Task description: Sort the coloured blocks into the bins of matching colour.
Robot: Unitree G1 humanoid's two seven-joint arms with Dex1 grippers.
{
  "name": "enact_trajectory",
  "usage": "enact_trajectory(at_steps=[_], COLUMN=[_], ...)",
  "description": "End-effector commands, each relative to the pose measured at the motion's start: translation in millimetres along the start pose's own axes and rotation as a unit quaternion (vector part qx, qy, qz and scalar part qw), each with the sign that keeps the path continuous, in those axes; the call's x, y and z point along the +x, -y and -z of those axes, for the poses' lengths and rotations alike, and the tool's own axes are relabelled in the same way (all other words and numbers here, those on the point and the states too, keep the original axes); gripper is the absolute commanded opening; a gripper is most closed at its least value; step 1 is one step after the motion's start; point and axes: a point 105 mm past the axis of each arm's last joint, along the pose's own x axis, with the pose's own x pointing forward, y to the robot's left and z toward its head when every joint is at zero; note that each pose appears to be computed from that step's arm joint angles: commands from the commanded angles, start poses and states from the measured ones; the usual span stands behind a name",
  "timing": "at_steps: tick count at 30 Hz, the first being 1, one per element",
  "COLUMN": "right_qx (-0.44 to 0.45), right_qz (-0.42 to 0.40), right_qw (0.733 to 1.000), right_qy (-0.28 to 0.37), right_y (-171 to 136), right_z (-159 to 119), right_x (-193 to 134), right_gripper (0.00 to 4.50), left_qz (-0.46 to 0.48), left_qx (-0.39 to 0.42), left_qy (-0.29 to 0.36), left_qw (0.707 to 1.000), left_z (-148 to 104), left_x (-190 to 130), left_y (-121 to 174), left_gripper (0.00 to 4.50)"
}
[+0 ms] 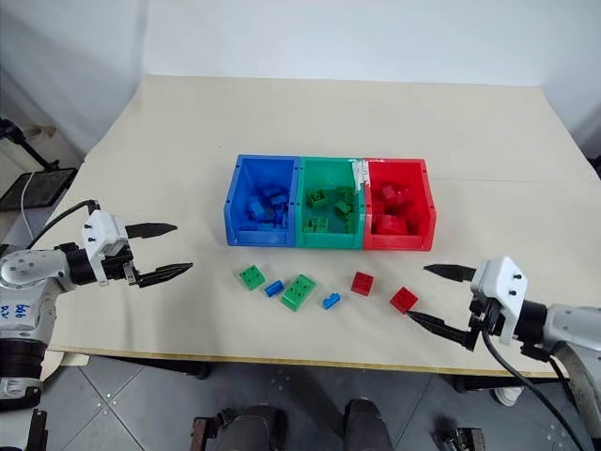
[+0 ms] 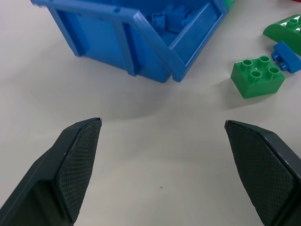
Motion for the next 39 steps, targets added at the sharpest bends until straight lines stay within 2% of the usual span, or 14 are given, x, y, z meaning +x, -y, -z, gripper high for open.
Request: enact_trajectory(at_steps=[1,5,10,13,14,17,20,24,27,30,33,39], right_qx=[-0.015,0.0,0.015,0.045,0.047,0.067,0.083,0.11,0.103,0.111,0.119,0.124], right_qz=[0.039,0.083,0.14,0.158,0.155,0.153,0.137,0.139,0.127,0.136,0.126,0.128], right_qw=[0.999,0.996,0.99,0.981,0.98,0.979,0.971,0.966,0.957,0.951,0.954,0.954], right_qy=[0.026,0.026,-0.011,-0.104,-0.112,-0.12,-0.178,-0.187,-0.238,-0.253,-0.246,-0.24], right_y=[4.6,0.2,-2.1,-9.6,-12.1,-11.4,-12.2,-4.8,-6.9,-4.0,-6.7,-8.8], right_z=[-15.2,-11.8,1.5,32.1,34.5,30.4,31.5,19.7,26.9,32.1,33.4,34.5], right_x=[-6.0,-16.2,-41.9,-62.1,-63.4,-51.4,-32.5,-6.4,0.8,7.8,18.5,21.8], right_gripper=[4.5,4.5,4.5,4.5,4.5,4.5,4.5,4.5,4.5,4.5,3.87,1.88], left_qz=[0.008,0.034,0.143,0.205,0.219,0.243,0.241,0.243,0.245,0.241,0.231,0.227], left_qx=[0.012,0.021,0.058,0.087,0.089,0.088,0.083,0.077,0.072,0.072,0.069,0.065], left_qy=[0.006,0.038,0.056,0.069,0.07,0.075,0.086,0.089,0.09,0.091,0.091,0.086], left_qw=[1.0,0.998,0.986,0.972,0.969,0.963,0.963,0.963,0.963,0.964,0.966,0.968], left_z=[-8.5,-23.9,-41.2,-49.2,-49.8,-51.9,-57.5,-60.4,-60.8,-61.8,-62.1,-57.6], left_x=[3.5,19.9,42.4,55.3,56.4,56.2,58.0,58.2,57.7,57.1,56.5,55.4], left_y=[2.2,13.6,52.8,78.8,84.4,93.2,94.0,97.8,100.6,100.9,98.2,97.0], left_gripper=[4.47,4.47,4.47,4.47,4.47,4.47,4.47,4.47,4.47,4.47,4.5,4.5])
